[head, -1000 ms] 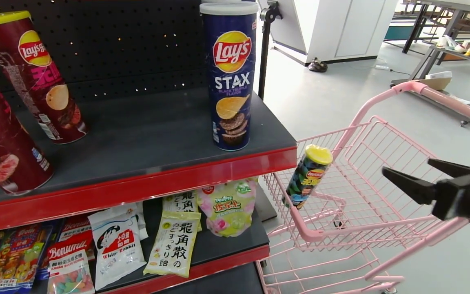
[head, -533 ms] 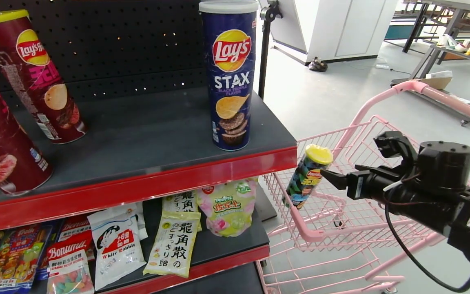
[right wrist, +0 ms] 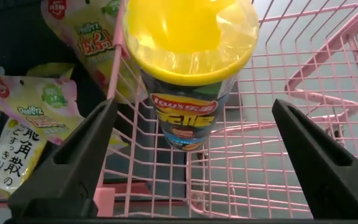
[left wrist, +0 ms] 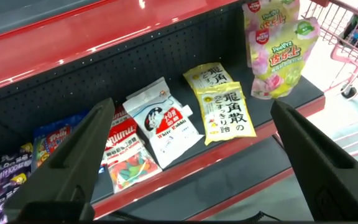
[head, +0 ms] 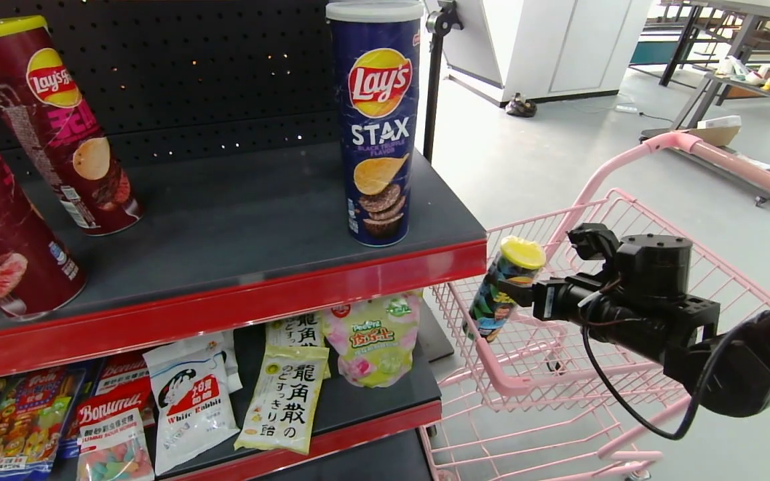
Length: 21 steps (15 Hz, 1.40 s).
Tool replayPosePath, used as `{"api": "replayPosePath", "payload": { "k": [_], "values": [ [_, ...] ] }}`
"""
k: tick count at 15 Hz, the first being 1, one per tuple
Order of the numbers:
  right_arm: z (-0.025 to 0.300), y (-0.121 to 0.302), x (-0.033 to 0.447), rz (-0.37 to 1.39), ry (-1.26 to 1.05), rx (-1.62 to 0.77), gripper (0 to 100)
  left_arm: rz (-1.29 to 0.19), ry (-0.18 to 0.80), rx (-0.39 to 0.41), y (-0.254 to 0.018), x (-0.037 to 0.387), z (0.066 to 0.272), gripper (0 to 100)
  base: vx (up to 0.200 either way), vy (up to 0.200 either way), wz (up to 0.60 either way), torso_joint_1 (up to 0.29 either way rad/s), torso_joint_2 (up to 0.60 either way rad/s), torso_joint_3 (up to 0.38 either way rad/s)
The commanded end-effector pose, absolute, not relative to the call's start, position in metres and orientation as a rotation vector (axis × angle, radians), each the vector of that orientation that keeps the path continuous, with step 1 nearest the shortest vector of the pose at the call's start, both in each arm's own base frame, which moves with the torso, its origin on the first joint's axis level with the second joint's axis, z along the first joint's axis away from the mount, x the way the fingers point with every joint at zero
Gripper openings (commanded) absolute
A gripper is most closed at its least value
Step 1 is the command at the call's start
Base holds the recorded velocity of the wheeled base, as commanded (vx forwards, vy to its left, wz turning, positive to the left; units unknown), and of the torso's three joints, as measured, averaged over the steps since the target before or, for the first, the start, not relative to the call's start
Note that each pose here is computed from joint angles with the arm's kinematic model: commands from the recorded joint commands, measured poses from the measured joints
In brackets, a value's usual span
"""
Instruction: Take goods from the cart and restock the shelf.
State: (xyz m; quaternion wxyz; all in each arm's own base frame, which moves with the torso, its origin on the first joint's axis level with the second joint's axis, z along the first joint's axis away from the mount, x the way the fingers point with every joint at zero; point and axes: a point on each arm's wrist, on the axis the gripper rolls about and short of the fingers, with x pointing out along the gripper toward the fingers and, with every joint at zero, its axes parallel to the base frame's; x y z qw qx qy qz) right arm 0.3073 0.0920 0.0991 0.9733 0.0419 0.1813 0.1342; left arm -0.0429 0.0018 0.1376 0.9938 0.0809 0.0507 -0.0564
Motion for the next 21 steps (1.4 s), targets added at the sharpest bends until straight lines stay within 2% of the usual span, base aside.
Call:
{"api": "replayPosePath", "payload": {
  "k": [1, 11, 12, 18, 21],
  "values": [
    [0.09, 0.095, 0.318, 0.269, 0.379, 0.086, 100, -0.113, 0.11, 0.162, 0.002, -0.042, 0.138, 100, 0.0, 0.0, 0.0, 0.0, 0.0, 0.0],
    [0.073, 0.108, 0.36, 0.271, 0.359, 0.093, 100, -0.105, 0.113, 0.164, 0.002, -0.041, 0.141, 100, 0.0, 0.0, 0.0, 0.0, 0.0, 0.0],
    [0.07, 0.11, 0.363, 0.273, 0.346, 0.093, 0, -0.105, 0.116, 0.164, 0.002, -0.04, 0.142, 100, 0.0, 0.0, 0.0, 0.0, 0.0, 0.0],
    [0.07, 0.11, 0.362, 0.274, 0.307, 0.1, 0, -0.105, 0.115, 0.164, 0.002, -0.04, 0.143, 100, 0.0, 0.0, 0.0, 0.0, 0.0, 0.0],
    [0.143, 0.097, 0.324, 0.283, 0.187, 0.08, 0, -0.107, 0.11, 0.164, 0.002, -0.041, 0.143, 100, 0.0, 0.0, 0.0, 0.0, 0.0, 0.0]
  ]
}}
